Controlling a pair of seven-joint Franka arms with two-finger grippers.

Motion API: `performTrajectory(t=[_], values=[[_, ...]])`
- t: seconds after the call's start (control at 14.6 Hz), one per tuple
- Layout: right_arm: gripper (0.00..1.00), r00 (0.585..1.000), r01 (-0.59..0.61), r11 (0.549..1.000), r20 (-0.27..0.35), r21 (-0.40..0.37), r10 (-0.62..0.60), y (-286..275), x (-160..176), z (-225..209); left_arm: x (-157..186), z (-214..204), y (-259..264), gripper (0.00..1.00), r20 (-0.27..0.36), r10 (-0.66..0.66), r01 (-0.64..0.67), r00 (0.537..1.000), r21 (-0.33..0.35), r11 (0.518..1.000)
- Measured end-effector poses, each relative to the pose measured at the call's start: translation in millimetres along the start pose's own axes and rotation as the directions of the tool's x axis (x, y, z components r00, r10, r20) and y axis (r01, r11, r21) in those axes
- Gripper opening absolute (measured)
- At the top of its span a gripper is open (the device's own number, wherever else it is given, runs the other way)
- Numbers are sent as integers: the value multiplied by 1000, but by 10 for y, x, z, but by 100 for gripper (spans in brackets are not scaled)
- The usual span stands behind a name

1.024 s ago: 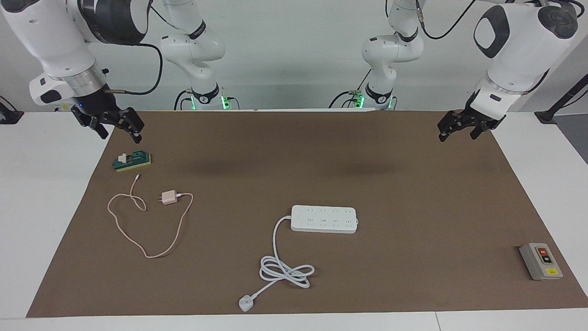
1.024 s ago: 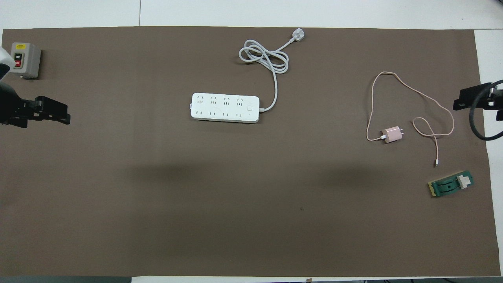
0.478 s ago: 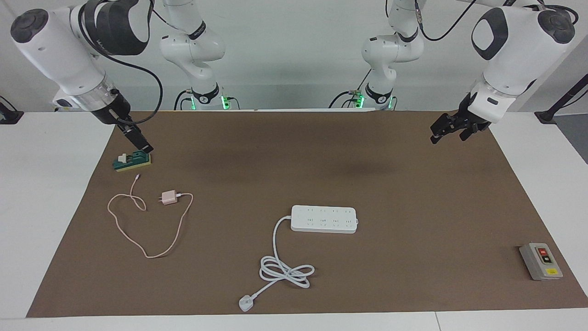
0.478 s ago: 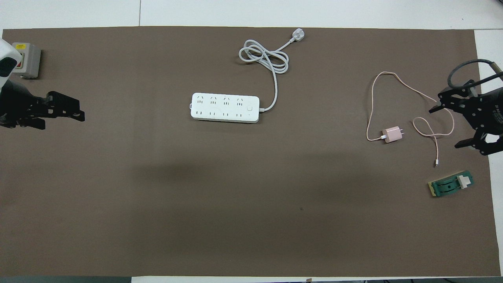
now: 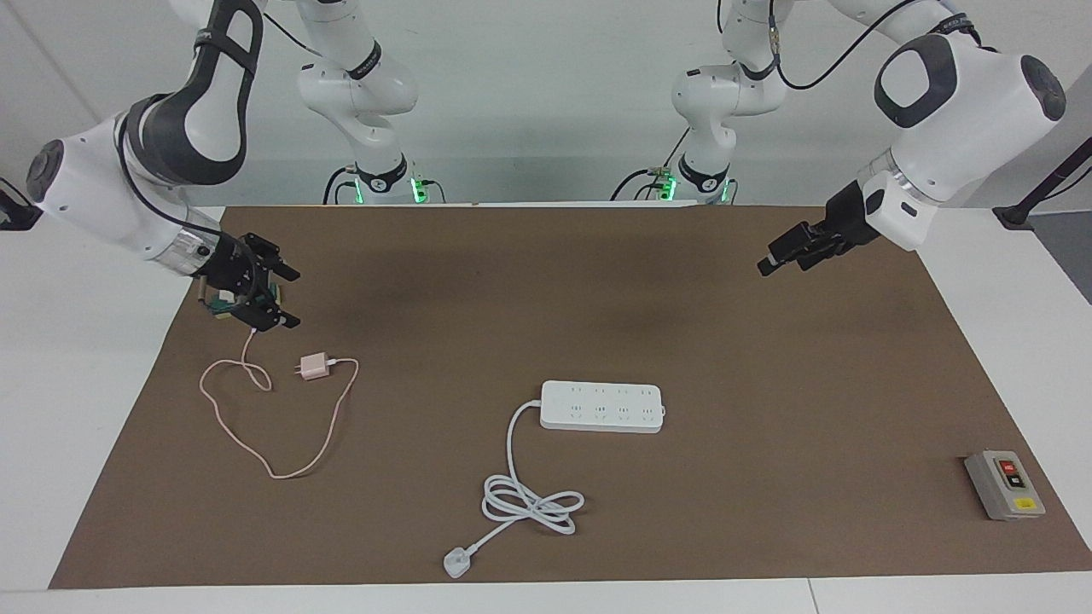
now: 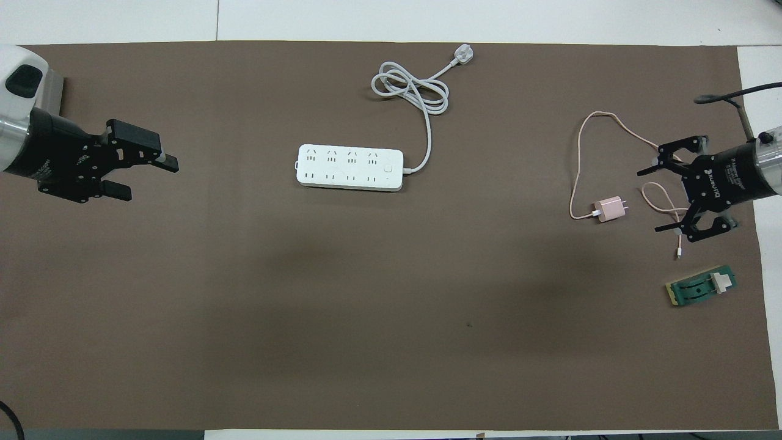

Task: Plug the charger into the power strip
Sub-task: 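Move the left gripper toward the power strip while the right gripper reaches the charger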

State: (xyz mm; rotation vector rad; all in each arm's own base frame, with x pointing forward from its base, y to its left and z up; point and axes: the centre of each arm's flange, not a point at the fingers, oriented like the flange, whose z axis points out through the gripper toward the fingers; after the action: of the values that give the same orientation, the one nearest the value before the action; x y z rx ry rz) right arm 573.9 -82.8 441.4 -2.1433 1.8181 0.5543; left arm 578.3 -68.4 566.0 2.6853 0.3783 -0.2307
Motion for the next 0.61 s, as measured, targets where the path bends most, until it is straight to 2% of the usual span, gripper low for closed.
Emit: performTrajectory(t=[0.14,0.27,0.34,0.41,0.61], values=[[100,997,-63,998,55,12,62,-54,181,187,-1,-67,53,100,-1,24,-24,1000,-55,998],[100,985,-127,992,119,14,124,-61,435,345,-28,-168,235,100,9,50,-47,999,-205,978],[100,979,-151,988,142,14,147,-61,540,407,-22,-192,319,100,13,70,-63,997,-292,954],[100,976,-156,988,152,13,153,-70,603,452,20,-170,360,100,8,93,-84,996,-351,933],[100,987,-44,999,154,14,42,-141,675,579,214,14,367,100,-24,165,-158,986,-454,877]])
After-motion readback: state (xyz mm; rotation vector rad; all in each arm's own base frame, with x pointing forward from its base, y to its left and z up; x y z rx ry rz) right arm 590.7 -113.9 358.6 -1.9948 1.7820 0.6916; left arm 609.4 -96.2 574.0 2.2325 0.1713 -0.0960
